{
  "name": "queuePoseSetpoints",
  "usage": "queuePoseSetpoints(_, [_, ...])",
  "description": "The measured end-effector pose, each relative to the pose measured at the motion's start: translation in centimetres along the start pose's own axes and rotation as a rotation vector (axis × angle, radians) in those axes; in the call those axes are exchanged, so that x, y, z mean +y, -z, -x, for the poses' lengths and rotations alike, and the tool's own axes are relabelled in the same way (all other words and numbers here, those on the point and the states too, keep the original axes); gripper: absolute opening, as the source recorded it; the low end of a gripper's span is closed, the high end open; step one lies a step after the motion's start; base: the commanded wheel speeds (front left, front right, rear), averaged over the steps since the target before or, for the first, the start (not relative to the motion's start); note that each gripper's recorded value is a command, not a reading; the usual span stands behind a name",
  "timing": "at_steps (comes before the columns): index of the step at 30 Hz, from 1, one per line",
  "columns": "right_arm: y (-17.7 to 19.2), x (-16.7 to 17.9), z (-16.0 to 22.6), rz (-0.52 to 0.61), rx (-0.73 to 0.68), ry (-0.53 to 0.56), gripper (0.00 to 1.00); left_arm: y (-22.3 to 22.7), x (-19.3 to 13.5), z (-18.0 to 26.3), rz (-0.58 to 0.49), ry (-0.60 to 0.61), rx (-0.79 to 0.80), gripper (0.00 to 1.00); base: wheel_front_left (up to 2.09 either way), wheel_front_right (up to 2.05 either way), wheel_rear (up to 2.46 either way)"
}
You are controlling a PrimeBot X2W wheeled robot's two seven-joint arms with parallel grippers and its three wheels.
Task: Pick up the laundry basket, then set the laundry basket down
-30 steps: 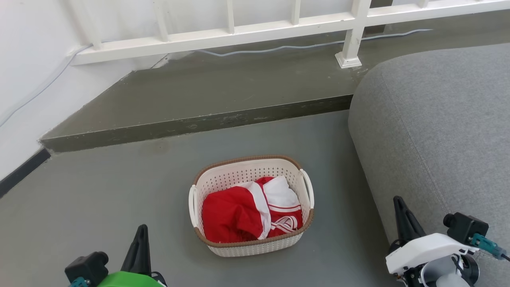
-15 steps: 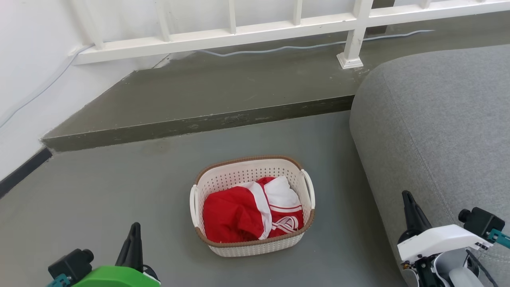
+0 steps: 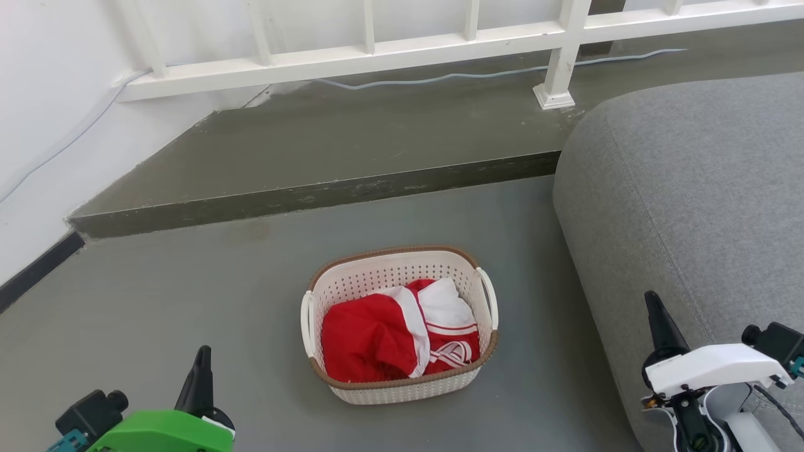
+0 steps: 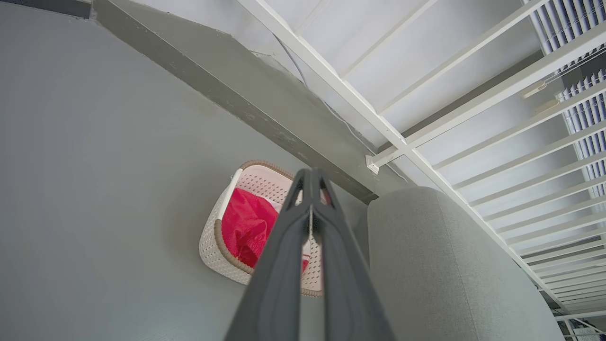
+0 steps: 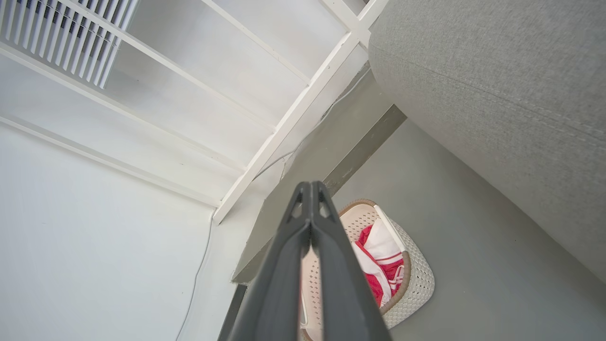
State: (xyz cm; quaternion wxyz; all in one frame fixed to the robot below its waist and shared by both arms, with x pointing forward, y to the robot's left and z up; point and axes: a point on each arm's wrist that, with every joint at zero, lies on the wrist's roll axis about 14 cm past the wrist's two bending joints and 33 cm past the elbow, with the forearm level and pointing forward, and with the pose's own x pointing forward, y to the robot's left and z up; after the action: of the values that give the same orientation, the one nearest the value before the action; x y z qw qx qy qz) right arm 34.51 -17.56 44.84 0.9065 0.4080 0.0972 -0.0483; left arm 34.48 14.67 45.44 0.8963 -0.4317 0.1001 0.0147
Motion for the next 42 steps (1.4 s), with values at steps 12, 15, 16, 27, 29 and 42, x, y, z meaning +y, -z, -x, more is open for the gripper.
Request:
queuePoseSetpoints(12, [-0.8,0.0,-0.6,-0.171,0.0,-0.007,0.0,-0.8,0.3,-0.5,0.163,-0.002,-0.002,0.0,0.0,0.0,0.0])
queuePoseSetpoints(15, [-1.0,0.0,-0.6,-0.212,-0.003,-0.007,0.0,-0.9,0.4,-0.6,0.195,-0.003,0.0,0.0,0.0,0.0,0.0])
queuePoseSetpoints(16, [-1.0,-0.1,-0.6,-0.223,-0.001,-0.008,0.0,-1.0,0.4,-0.7,0.207,-0.006,-0.001,0.0,0.0,0.0,0.0])
queuePoseSetpoints(27, [-1.8,0.0,-1.1,-0.37,-0.013,-0.023,0.0,-1.9,0.4,-1.0,0.345,0.013,-0.013,0.0,0.0,0.0,0.0])
queuePoseSetpoints(29, [-1.9,0.0,-1.1,-0.398,-0.012,-0.025,0.0,-2.0,0.4,-1.1,0.37,0.014,-0.011,0.0,0.0,0.0,0.0])
queuePoseSetpoints(42, [-3.1,0.4,-1.6,-0.569,-0.034,-0.061,0.0,-3.1,0.4,-1.5,0.527,0.042,-0.03,0.0,0.0,0.0,0.0])
